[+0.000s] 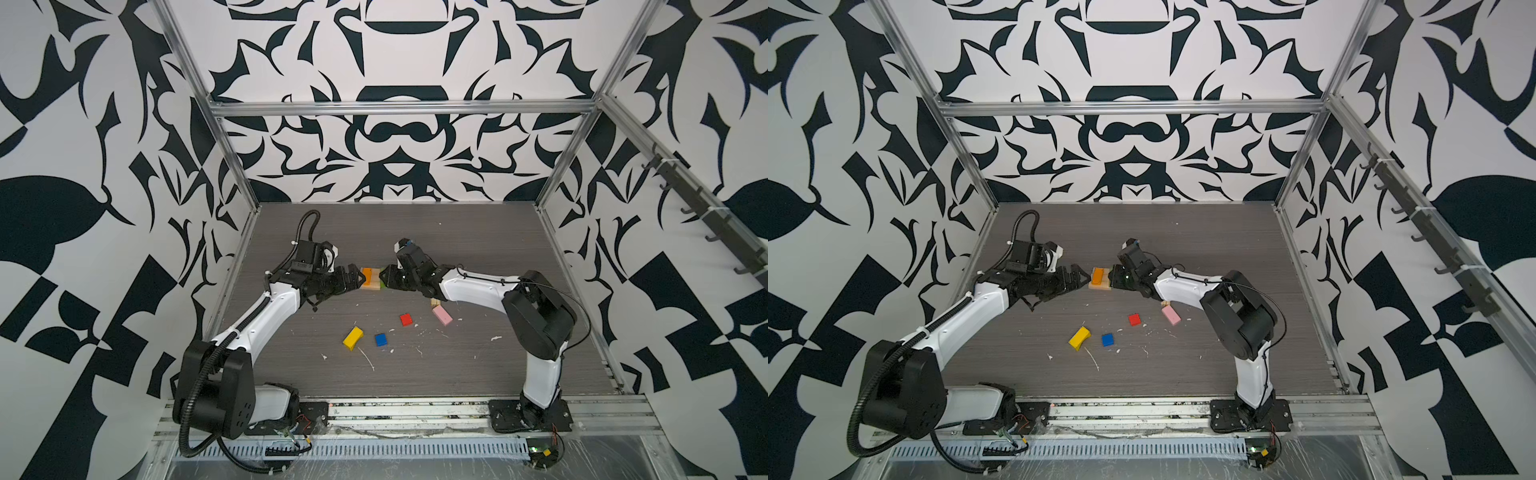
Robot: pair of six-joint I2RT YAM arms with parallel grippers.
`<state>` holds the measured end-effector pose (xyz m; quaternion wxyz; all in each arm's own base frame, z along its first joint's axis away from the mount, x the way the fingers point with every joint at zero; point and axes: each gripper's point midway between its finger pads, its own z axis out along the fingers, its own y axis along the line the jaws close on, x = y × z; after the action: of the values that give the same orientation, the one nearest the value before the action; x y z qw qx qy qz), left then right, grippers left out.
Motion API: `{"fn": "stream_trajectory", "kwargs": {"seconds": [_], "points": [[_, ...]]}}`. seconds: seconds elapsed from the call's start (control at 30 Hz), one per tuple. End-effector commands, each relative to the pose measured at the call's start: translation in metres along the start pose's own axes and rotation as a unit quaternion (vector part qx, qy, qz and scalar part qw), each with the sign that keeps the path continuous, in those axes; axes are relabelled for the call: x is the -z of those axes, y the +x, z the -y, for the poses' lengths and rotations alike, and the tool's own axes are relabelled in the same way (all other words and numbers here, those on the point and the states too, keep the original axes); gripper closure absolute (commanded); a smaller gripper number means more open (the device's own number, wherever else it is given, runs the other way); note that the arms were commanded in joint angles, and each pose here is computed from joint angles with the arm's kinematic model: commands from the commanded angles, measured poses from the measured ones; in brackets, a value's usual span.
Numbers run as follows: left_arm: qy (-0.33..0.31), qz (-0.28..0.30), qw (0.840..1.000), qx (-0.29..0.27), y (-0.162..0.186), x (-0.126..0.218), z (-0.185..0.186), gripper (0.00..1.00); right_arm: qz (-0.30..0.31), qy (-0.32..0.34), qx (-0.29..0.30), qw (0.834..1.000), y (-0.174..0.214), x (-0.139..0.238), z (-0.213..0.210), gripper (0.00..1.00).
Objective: Build the wood block tower
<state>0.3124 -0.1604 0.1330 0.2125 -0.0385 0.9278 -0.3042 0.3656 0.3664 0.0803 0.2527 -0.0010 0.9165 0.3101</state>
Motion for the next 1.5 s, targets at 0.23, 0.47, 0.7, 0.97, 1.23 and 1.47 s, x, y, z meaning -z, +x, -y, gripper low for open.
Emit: {"fn": "stream_trajectory", "kwargs": {"seconds": [0.23,0.47,0.7,0.97,1.23,1.47], "points": [[0.011,-0.002,1.000,0.001,0.002,0.006,0.005,0.00,0.029,-0.043,-0.017,0.998,-0.026,-0.010,-0.027,0.87],[0.005,0.001,1.000,0.002,0.006,0.007,0.001,0.01,0.031,-0.038,-0.017,0.999,-0.033,-0.013,-0.031,0.87],[0.009,-0.003,1.000,0.002,0.007,0.006,0.001,0.00,0.030,-0.031,-0.024,0.999,-0.035,-0.021,-0.030,0.87],[0.013,-0.008,1.000,0.004,0.009,0.003,0.001,0.01,0.029,-0.031,-0.031,0.999,-0.037,-0.025,-0.031,0.86],[0.024,-0.012,1.000,0.005,0.009,0.003,0.005,0.00,0.026,-0.029,-0.036,0.999,-0.036,-0.031,-0.030,0.86],[0.026,-0.014,1.000,0.005,0.010,0.003,0.006,0.00,0.028,-0.029,-0.039,0.998,-0.037,-0.032,-0.030,0.86]]}}
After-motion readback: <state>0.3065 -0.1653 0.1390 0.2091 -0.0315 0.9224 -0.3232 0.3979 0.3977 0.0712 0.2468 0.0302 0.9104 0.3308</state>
